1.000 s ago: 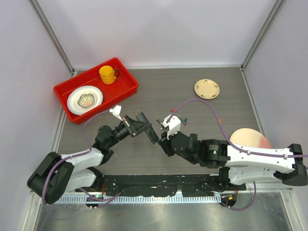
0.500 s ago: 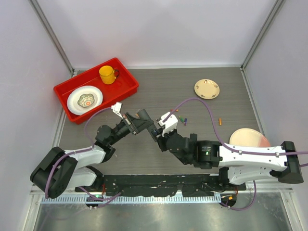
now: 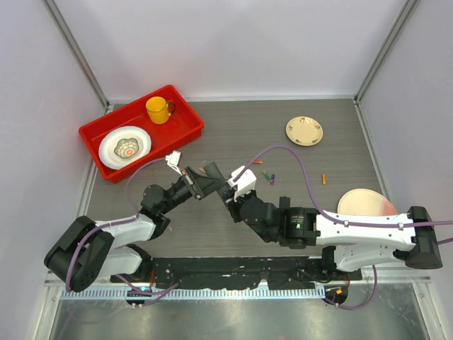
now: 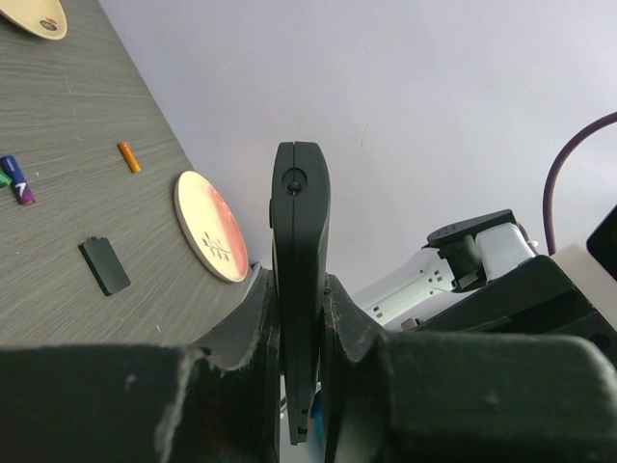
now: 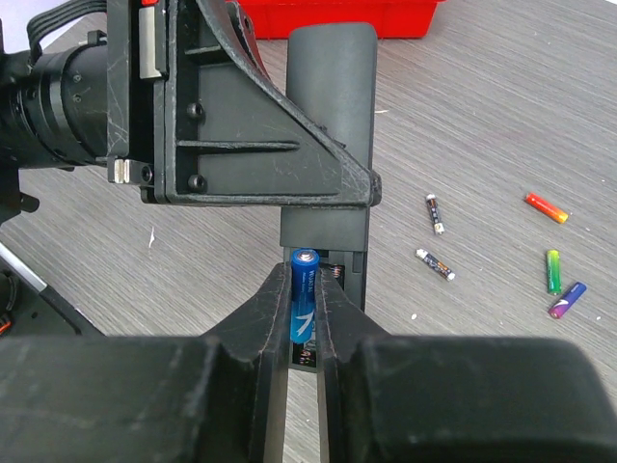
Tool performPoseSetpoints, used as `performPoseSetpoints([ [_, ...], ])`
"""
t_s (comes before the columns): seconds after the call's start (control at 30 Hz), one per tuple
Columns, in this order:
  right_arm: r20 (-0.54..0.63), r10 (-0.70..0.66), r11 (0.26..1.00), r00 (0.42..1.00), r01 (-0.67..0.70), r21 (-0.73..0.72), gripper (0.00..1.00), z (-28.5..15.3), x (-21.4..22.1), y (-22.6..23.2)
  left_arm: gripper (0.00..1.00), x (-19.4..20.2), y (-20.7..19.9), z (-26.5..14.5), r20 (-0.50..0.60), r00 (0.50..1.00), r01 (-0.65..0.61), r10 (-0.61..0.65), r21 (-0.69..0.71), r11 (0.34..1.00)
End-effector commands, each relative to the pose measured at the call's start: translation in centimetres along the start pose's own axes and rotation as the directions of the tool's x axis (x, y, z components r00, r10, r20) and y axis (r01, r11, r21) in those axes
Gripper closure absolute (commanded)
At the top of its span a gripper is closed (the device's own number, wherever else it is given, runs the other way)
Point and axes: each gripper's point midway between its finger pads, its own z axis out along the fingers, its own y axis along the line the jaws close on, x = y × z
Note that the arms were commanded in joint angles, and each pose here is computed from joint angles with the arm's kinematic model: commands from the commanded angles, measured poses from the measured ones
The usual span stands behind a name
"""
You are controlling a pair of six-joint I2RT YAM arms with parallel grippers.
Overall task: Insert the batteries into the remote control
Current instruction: Load the battery into the remote control.
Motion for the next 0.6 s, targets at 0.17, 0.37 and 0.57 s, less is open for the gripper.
performPoseSetpoints([
  [0.17,0.005,0.009,1.000,1.000,-0.009,0.000,0.99,0.2,0.0,0.4,1.00,-0.7,-3.2,0.6,0.015,0.999,-0.046,0.045,0.112,0.993],
  [0.37,-0.012,0.003,1.000,1.000,-0.003,0.010,0.99,0.2,0.6,0.2,1.00,-0.9,-3.5,0.6,0.020,0.999,-0.051,0.048,0.121,0.991],
  [0.57,0.003,0.014,1.000,1.000,-0.014,0.019,0.99,0.0,0.1,-0.1,0.99,-0.7,-3.4,0.5,0.015,0.999,-0.051,0.050,0.119,0.992],
])
